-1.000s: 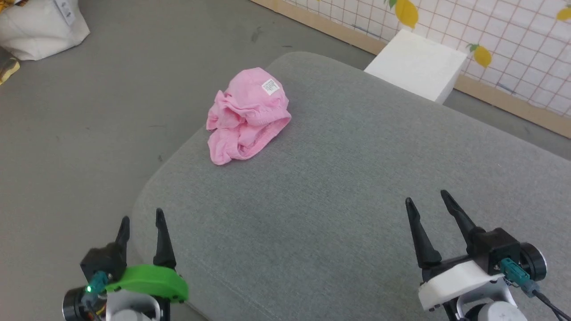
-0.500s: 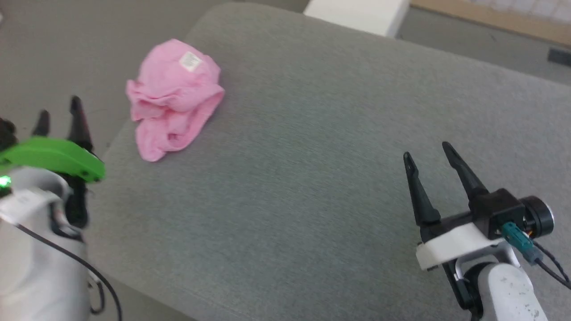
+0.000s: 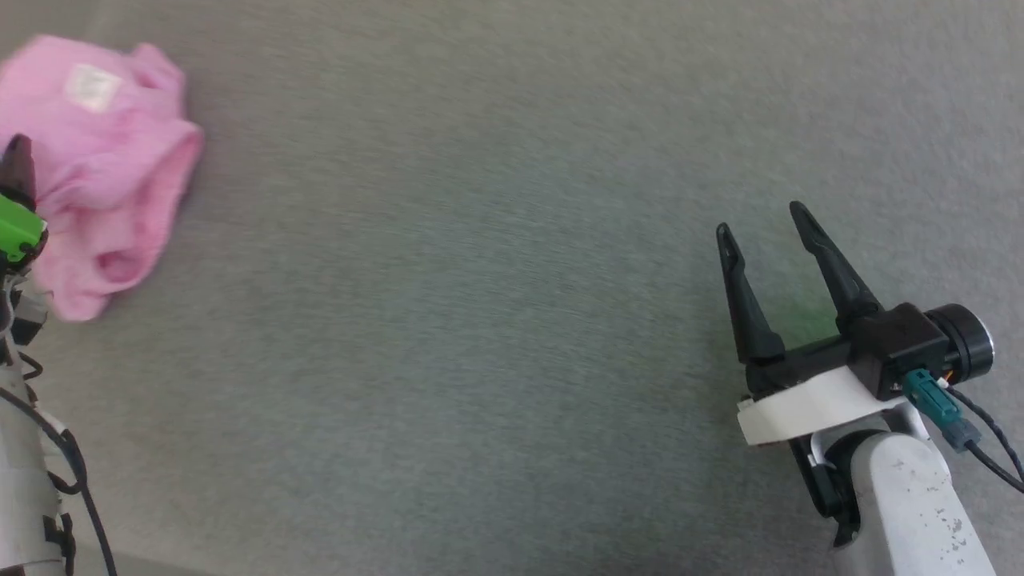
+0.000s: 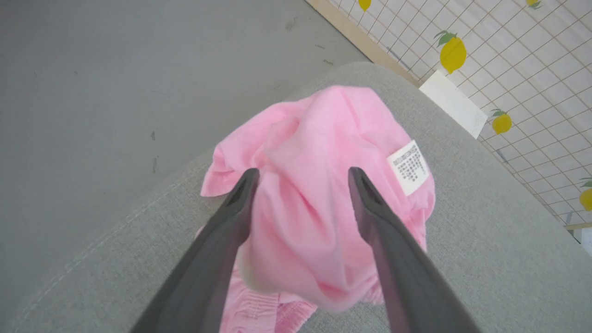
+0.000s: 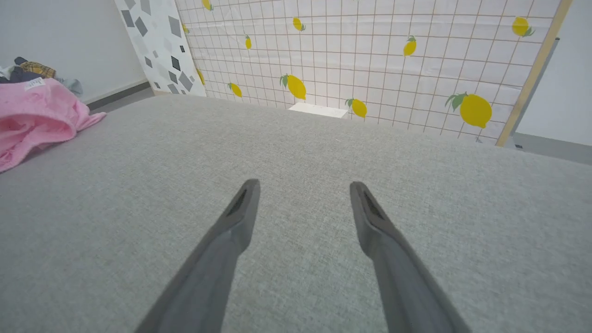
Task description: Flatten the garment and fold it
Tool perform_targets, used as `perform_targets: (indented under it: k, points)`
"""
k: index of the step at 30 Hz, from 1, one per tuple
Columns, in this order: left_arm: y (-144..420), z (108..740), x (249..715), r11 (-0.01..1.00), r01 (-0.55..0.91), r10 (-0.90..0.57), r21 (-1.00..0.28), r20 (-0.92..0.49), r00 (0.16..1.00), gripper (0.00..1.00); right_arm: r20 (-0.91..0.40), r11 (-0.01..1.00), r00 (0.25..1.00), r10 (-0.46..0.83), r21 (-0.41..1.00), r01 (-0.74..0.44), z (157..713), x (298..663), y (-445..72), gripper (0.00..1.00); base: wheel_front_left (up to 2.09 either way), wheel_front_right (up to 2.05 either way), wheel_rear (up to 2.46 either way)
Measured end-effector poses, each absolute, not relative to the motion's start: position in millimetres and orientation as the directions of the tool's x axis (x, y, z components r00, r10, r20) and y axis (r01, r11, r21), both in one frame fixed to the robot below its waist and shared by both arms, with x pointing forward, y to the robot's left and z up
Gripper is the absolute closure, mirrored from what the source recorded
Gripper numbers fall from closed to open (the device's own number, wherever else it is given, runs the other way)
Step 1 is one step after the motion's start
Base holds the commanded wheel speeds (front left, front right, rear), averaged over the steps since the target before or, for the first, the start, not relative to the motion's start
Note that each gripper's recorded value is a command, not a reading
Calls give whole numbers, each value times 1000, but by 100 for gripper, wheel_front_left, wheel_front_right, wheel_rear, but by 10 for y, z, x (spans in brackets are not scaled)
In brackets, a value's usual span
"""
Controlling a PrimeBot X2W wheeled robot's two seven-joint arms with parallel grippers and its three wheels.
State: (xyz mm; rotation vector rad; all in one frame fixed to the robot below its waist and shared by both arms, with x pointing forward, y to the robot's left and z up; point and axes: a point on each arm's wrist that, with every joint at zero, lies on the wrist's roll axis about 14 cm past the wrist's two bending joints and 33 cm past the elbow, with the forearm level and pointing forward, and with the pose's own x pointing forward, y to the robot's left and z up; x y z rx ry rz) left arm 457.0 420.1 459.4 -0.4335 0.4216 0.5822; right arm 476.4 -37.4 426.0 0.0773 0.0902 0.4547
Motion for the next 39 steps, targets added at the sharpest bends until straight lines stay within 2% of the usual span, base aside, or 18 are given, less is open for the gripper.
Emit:
perform_targets:
  k: [5, 10, 11, 12, 13, 15, 16, 18, 19, 23, 27, 32, 36, 39]
  points:
    - [3954, 4046, 4678, 715, -641, 343, -280, -658, 671, 0, -119, 914, 908, 402, 98, -393, 4014, 4792, -549, 0, 0, 0, 0]
    - [3741, 3615, 4613, 706, -671, 267, -228, -792, 549, 0, -145, 929, 918, 369, 100, -357, 3873, 4801, -695, 0, 0, 0, 0]
    - [3733, 3598, 4613, 710, -669, 260, -219, -801, 539, 26, -143, 931, 921, 364, 100, -352, 3872, 4805, -714, 0, 0, 0, 0]
    - [3724, 3590, 4616, 717, -665, 255, -210, -808, 531, 67, -144, 933, 923, 356, 101, -344, 3866, 4805, -740, 0, 0, 0, 0]
    - [3733, 3606, 4623, 723, -660, 263, -202, -803, 534, 100, -144, 936, 926, 350, 100, -338, 3868, 4805, -764, 0, 0, 0, 0]
    - [3793, 3663, 4614, 738, -653, 310, -172, -773, 554, 100, -142, 939, 929, 342, 97, -331, 3883, 4794, -799, 0, 0, 0, 0]
    - [3913, 3826, 4650, 761, -637, 400, -120, -687, 607, 100, -140, 941, 932, 334, 96, -323, 3906, 4776, -830, 0, 0, 0, 0]
    - [4024, 4037, 4700, 780, -621, 474, -69, -583, 660, 100, -139, 944, 934, 328, 94, -317, 3933, 4755, -858, 0, 0, 0, 0]
    - [4100, 4260, 4757, 792, -610, 518, -39, -485, 704, 100, -137, 945, 937, 322, 95, -312, 3961, 4733, -879, 0, 0, 0, 0]
    - [4177, 4935, 4884, 836, -548, 542, 36, -219, 812, 100, -127, 948, 941, 313, 104, -301, 4066, 4629, -911, 0, 0, 0, 0]
    - [4037, 5629, 4953, 881, -465, 466, 84, 5, 885, 100, -97, 950, 948, 303, 110, -292, 4250, 4501, -943, 0, 0, 0, 0]
    - [3564, 6457, 5004, 942, -321, 294, 100, 224, 929, 100, -50, 958, 960, 277, 93, -272, 4510, 4347, -1041, 0, 0, 0, 0]
    - [2957, 6888, 4991, 984, -157, 122, 86, 323, 939, 100, -2, 964, 967, 256, 76, -255, 4732, 4239, -1123, 0, 0, 0, 0]
    - [2382, 7005, 4962, 998, -1, -19, 59, 341, 940, 100, 32, 968, 970, 241, 68, -243, 4881, 4153, -1178, 0, 0, 0, 0]
